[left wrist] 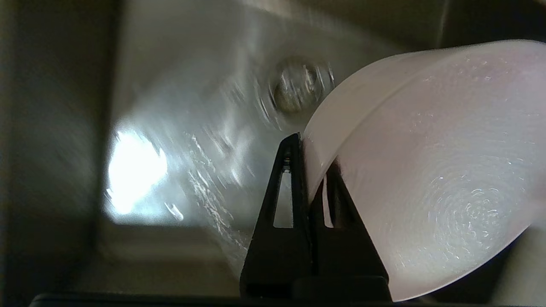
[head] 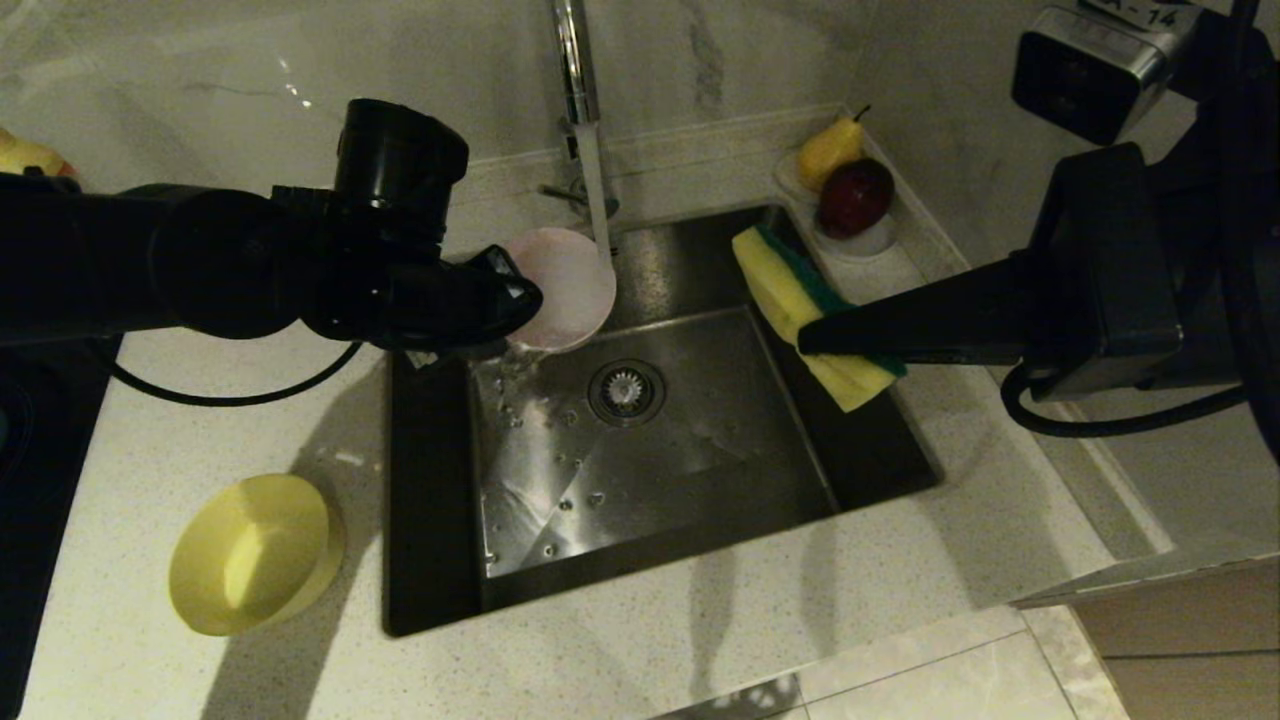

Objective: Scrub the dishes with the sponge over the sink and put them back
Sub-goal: Rinse the bowl

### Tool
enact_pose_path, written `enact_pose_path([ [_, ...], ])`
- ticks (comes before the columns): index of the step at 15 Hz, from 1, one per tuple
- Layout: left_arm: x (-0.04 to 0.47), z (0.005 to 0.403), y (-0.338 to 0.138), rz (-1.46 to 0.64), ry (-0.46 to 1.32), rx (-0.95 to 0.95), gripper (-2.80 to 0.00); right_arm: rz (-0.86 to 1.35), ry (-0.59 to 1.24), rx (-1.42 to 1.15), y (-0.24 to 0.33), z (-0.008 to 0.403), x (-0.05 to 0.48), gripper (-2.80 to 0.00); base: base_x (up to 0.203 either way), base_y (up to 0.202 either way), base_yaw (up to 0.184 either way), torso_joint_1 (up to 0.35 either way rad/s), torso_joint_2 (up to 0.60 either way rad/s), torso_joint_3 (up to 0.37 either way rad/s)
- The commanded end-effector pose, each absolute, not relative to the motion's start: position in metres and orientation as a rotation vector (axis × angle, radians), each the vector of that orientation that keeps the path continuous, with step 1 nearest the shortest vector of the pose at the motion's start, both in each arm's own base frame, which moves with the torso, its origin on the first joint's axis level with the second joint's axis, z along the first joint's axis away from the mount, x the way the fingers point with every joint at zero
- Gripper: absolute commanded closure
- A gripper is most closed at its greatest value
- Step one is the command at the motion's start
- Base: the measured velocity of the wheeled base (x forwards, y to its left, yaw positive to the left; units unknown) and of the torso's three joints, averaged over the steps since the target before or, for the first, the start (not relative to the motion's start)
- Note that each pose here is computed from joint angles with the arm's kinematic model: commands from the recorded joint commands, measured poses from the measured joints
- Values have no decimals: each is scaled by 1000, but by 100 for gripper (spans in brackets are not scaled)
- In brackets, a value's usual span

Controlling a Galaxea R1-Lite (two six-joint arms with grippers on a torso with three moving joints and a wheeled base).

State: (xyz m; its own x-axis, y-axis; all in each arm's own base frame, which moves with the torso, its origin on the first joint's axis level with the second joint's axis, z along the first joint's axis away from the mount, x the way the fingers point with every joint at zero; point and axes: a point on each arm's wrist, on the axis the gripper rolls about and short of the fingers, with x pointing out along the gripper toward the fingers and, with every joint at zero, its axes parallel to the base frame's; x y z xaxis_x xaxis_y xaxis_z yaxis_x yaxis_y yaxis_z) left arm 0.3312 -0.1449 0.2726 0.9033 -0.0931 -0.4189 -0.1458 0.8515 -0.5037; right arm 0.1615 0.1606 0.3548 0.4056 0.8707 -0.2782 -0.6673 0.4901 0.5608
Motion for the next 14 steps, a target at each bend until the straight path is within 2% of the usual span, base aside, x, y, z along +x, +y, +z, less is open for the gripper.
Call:
enact_pose_path([
  [1, 323, 282, -137, 32, 344, -514, 0, 1002, 589, 396, 159, 355, 160, 0, 0, 0, 0, 0, 0, 0],
  [10, 292, 291, -108, -31, -167, -281, 0, 1004, 584, 396, 158, 356, 159, 0, 0, 0, 0, 0, 0, 0],
  [14, 280, 296, -104, -41, -362, -234, 0, 1004, 594, 394, 161, 354, 161, 0, 0, 0, 0, 0, 0, 0],
])
